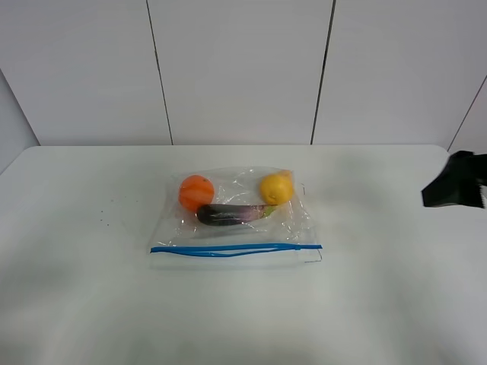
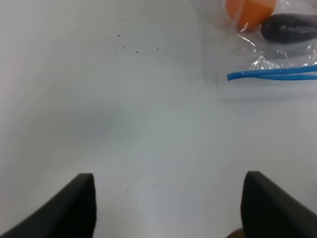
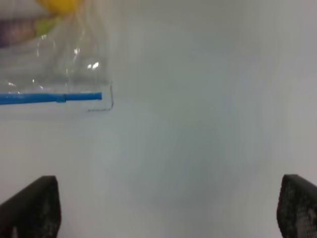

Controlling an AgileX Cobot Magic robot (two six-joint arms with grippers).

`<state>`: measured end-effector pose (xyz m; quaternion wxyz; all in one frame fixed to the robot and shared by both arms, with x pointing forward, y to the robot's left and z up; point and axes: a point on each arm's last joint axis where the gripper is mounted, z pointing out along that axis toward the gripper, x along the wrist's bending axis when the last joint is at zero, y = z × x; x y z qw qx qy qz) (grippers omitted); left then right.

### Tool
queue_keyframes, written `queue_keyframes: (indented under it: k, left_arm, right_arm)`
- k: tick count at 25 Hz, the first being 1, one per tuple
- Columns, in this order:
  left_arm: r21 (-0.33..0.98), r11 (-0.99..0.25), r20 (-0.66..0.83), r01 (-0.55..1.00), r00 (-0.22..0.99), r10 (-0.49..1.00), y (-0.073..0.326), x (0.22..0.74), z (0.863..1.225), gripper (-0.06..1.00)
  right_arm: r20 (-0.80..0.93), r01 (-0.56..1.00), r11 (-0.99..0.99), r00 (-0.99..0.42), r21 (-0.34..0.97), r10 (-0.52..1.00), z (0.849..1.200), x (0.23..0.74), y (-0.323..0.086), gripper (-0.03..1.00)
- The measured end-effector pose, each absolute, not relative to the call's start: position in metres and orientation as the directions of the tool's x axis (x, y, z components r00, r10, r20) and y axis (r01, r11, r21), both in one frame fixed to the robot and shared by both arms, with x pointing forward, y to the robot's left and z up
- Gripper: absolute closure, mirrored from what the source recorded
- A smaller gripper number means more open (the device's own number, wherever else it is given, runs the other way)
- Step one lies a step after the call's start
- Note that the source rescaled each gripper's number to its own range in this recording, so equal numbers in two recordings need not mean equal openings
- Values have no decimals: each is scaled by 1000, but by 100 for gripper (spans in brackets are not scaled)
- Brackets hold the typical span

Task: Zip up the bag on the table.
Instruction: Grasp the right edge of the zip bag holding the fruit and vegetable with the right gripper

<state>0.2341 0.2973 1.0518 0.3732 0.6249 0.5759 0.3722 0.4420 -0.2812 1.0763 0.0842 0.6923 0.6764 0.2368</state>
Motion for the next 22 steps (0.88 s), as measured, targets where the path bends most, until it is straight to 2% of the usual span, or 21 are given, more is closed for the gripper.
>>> queue_keyframes:
  k: [5, 12, 22]
  left_arm:
    - [895, -58, 35, 442, 60, 998, 297, 234, 1052, 11]
    - [895, -58, 35, 442, 60, 998, 297, 234, 1052, 11]
    - [895, -58, 35, 442, 60, 998, 297, 234, 1052, 11]
  right_arm:
    - [353, 955, -62, -46, 288, 935, 1019, 505, -268, -3]
    - [555, 978, -34, -88, 206, 827, 937, 550, -250, -3]
    - [714, 981, -72, -79, 179, 696, 872, 575, -237, 0]
